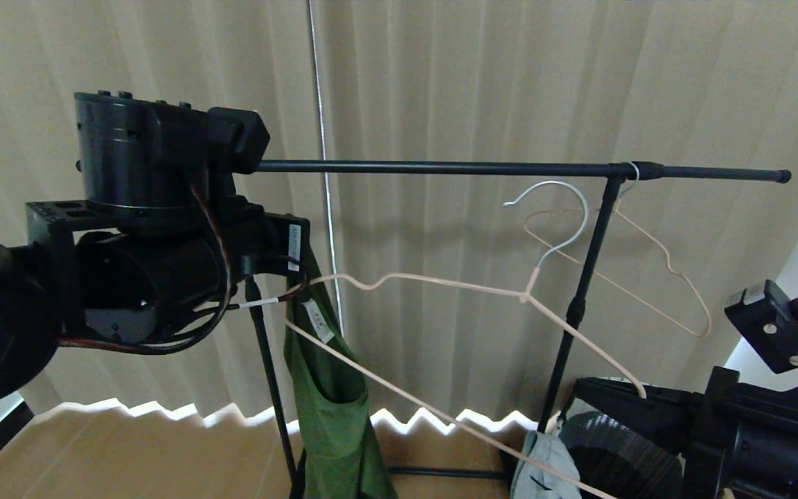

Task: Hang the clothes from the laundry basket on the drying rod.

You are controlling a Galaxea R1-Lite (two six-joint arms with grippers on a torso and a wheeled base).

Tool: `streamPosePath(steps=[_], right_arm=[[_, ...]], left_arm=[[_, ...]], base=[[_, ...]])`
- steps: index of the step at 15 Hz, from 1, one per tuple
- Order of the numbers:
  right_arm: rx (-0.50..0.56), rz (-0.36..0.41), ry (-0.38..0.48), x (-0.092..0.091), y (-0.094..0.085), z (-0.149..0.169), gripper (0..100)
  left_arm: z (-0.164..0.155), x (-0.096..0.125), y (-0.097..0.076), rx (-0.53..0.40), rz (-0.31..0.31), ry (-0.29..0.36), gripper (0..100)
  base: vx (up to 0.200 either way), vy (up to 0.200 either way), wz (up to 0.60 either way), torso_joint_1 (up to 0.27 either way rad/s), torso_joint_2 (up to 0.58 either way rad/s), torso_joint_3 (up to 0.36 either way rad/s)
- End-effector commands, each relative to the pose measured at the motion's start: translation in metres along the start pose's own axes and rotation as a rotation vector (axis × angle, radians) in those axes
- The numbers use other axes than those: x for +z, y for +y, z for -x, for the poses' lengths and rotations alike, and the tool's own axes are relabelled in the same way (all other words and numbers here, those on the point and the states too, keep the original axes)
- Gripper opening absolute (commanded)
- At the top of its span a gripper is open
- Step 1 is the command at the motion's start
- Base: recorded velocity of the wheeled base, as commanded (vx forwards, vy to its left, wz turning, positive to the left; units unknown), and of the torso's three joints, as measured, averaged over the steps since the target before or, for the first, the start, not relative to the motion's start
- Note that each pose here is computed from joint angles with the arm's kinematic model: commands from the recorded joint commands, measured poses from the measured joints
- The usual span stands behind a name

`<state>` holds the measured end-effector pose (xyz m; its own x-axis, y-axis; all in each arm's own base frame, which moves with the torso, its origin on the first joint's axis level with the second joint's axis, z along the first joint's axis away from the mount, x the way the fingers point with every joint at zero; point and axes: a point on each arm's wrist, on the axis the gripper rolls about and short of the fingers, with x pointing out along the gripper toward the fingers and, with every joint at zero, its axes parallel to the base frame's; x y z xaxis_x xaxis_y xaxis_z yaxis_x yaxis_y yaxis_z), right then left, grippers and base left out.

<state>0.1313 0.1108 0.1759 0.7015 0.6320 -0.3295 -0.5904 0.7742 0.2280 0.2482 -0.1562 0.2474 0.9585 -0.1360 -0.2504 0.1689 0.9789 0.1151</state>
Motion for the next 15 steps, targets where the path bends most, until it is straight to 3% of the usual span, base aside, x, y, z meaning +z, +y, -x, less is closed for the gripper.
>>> streamPosePath(steps=[1, 12, 15], right_arm=[[-0.005, -0.002, 0.016, 0.002, 0.000, -0.009, 0], [-0.112, 0.001, -0.008, 0.006, -0.002, -0.064, 0], [-0.056, 0.001, 0.015, 0.001, 0.013, -0.064, 0]], left_arm=[[-0.003, -0.010, -0.001, 0.026, -0.014, 0.033, 0], [-0.005, -0.020, 0.000, 0.052, -0.027, 0.063, 0], [-0.008, -0.020, 0.002, 0.084, -0.026, 0.063, 0]], base=[[0.000, 0.000, 0.00, 0.000, 0.00, 0.000], [0.000, 0.000, 0.00, 0.000, 0.00, 0.000], [0.000, 0.000, 0.00, 0.000, 0.00, 0.000]])
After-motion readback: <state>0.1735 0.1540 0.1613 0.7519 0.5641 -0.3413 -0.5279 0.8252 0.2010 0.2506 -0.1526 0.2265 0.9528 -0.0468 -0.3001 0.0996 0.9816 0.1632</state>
